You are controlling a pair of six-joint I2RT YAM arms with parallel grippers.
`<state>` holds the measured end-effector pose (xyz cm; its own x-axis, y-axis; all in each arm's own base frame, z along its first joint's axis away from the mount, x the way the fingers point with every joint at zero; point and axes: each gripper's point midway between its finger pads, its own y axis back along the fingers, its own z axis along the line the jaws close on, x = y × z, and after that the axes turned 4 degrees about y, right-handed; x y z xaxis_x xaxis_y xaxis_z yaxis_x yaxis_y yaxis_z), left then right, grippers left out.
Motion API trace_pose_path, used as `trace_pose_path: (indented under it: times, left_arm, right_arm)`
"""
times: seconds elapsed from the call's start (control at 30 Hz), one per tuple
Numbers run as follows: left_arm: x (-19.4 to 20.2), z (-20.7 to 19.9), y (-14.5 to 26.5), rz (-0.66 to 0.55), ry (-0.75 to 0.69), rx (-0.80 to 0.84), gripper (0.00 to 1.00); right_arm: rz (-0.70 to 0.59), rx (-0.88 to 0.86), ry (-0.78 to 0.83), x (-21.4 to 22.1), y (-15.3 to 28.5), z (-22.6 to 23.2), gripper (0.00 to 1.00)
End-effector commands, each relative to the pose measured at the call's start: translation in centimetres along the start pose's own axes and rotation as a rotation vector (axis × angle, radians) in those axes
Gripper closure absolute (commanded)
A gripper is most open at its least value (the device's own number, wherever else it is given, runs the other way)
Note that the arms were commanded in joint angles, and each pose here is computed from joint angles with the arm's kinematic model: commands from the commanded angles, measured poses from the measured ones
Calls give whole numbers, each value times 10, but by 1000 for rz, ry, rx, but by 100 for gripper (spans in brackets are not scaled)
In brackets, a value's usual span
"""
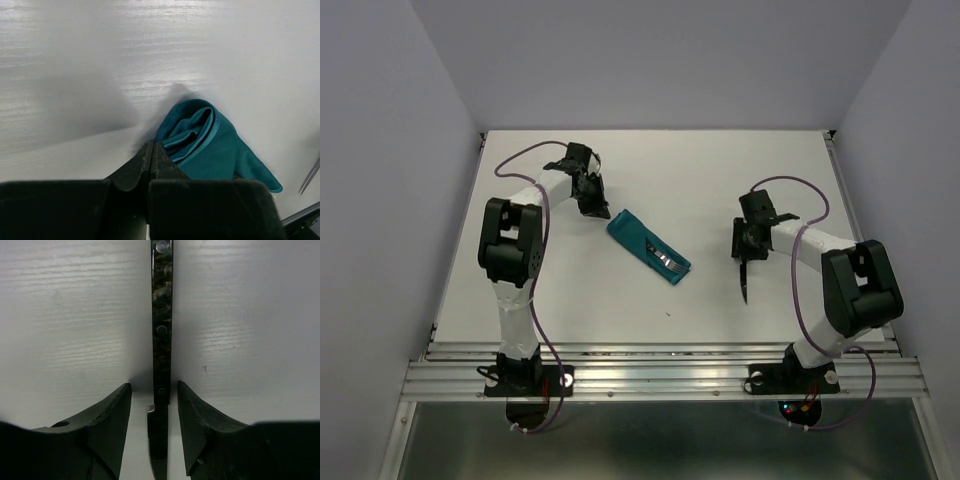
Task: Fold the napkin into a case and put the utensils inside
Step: Pick up the knife from the center of the board, then stuff the knife into the folded napkin.
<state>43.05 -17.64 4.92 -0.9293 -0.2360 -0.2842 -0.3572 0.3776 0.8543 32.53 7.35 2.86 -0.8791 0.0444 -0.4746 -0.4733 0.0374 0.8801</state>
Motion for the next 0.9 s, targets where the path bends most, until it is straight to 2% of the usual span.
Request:
trace_pose_path:
  times: [0.0,0.03,0.13,0.27,0.4,0.57,0.87]
  left_arm:
    - [-5,-9,2,-4,-10,12,96]
    - [-5,-9,2,-3,-9,10,95]
    - [-4,-9,-1,1,-12,5,96]
    - [-2,-11,-5,8,-13,2,96]
    - [-2,-13,-6,9,-19,-3,96]
    - [0,-10,-9,15,-21,-13,96]
    - [2,-8,-9,23,-26,-17,96]
  right_arm:
    - [12,-17,-19,5,-15,-1,57]
    - [19,-21,-18,7,-16,-1,60]
    - [13,-40,-14,3,-16,3,79]
    - [-20,-34,46,-25,-4,3,97]
    - [-84,-50,110,-54,16,9,99]
    - [-199,-97,348,-81,51,51,99]
    - [-220,-159,749,-75,73,134,99]
